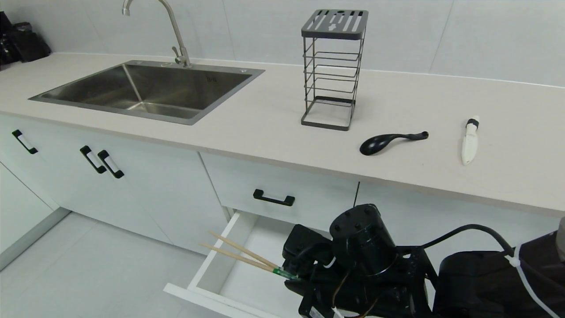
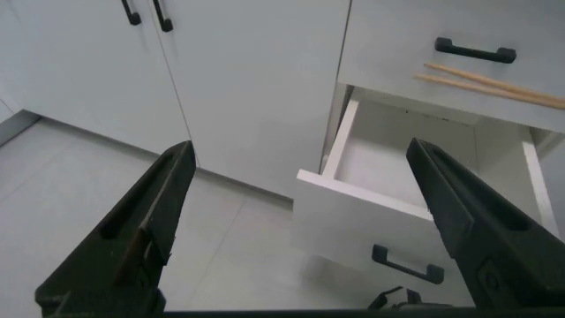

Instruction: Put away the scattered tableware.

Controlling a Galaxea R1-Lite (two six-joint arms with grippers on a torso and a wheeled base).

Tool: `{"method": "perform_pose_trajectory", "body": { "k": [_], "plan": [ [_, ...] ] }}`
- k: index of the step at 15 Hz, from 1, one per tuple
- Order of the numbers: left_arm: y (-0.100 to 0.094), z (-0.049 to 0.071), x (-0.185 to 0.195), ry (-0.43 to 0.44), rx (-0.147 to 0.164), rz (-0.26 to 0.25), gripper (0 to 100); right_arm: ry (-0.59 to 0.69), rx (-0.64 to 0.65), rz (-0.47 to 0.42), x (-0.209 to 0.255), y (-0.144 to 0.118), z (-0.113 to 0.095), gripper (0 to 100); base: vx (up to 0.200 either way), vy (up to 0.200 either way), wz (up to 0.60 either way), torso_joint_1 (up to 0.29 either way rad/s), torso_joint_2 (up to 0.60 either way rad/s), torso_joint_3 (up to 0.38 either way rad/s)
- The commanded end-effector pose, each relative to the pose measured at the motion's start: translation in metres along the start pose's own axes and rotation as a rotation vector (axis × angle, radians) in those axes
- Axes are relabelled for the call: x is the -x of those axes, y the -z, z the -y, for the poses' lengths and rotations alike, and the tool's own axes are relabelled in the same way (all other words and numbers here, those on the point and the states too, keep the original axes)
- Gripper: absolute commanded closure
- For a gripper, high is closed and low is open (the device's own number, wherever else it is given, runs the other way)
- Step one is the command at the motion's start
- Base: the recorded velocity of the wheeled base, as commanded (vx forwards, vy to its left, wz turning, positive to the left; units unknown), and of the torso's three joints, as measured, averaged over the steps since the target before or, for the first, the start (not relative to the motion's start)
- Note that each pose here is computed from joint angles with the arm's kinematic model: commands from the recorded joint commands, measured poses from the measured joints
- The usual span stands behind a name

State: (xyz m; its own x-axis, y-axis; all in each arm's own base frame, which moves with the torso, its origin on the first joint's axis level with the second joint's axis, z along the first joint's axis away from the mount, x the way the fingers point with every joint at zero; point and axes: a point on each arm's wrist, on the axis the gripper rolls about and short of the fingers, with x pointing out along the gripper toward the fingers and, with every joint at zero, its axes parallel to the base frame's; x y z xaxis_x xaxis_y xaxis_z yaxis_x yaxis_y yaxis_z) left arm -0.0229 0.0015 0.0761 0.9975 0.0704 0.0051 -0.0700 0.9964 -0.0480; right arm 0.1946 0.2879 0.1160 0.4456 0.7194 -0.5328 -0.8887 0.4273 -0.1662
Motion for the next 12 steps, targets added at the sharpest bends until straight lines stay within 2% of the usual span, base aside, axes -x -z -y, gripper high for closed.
{"method": "perform_pose_trajectory", "body": {
  "k": [1, 4, 8, 12],
  "plan": [
    [0.0, 0.0, 0.0, -0.002, 0.0, 0.0, 0, -0.002, 0.007, 0.004, -0.014, -0.006, 0.002, 100, 0.0, 0.0, 0.0, -0.251, 0.47, 0.227],
    [0.0, 0.0, 0.0, 0.0, 0.0, 0.0, 0, -0.008, 0.005, -0.022, -0.019, -0.009, 0.003, 100, 0.0, 0.0, 0.0, -0.25, 0.46, 0.211],
    [0.0, 0.0, 0.0, 0.0, 0.0, 0.0, 0, 0.003, -0.003, -0.003, -0.025, -0.014, 0.005, 100, 0.0, 0.0, 0.0, -0.235, 0.36, 0.159],
    [0.0, 0.0, 0.0, 0.0, 0.0, 0.0, 0, 0.091, -0.004, -0.004, -0.02, -0.02, 0.014, 100, 0.0, 0.0, 0.0, -0.06, 0.14, 0.063]
  ]
}}
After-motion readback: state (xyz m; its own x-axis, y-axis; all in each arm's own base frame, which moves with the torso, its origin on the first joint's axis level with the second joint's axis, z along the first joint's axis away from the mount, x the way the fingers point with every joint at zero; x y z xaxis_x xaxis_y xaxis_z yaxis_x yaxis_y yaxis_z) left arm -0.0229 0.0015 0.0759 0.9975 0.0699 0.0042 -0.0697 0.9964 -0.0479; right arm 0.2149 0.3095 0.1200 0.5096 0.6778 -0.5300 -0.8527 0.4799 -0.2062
